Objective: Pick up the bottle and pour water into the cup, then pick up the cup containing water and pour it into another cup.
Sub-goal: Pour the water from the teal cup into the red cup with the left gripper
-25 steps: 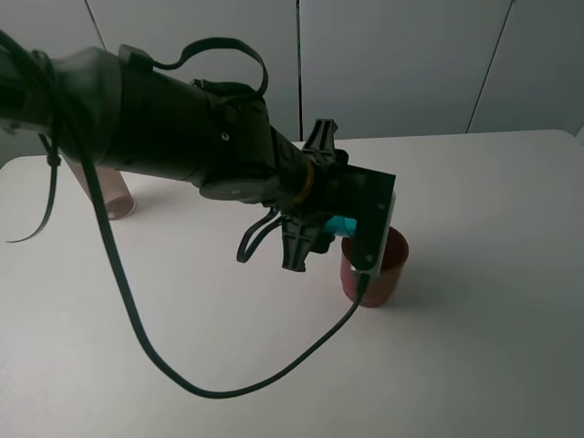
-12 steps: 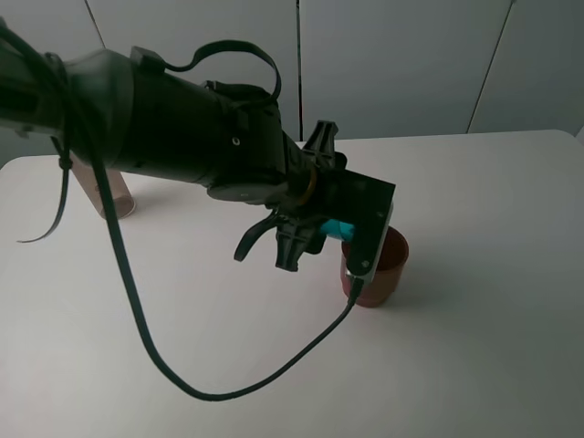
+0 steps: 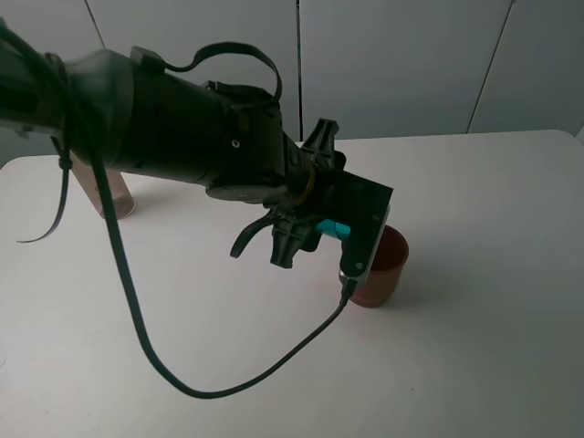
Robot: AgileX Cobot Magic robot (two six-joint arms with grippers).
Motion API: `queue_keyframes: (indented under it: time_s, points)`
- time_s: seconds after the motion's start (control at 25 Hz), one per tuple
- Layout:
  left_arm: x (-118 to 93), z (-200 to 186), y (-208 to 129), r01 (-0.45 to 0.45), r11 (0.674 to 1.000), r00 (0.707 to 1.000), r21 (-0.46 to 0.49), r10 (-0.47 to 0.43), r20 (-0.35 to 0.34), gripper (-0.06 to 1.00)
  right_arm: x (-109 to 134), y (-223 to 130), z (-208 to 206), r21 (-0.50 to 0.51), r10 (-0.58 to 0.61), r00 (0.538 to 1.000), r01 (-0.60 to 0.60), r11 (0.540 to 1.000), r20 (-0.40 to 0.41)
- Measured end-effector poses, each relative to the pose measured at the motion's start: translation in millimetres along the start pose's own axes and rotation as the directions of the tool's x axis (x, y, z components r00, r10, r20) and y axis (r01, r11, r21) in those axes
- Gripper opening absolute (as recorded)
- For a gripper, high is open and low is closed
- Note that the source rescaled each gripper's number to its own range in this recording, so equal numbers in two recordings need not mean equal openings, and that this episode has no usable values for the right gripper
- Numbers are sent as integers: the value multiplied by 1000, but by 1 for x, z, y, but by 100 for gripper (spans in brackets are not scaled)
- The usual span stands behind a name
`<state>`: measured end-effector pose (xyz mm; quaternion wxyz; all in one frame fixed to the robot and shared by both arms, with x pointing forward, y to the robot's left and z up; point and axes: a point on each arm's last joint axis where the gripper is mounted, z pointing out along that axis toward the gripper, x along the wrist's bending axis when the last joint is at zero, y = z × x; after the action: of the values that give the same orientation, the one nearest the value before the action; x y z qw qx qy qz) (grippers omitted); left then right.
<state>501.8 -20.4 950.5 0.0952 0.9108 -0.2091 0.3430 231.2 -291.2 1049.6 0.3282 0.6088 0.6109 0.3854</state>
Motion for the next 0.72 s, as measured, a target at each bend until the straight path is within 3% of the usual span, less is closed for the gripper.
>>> queue_keyframes:
  time_s: [0.72]
  points:
    - [6,-7,14,-121,993,991,12,122,-53,1,0,0,0,0,0,1000,0,1000,0]
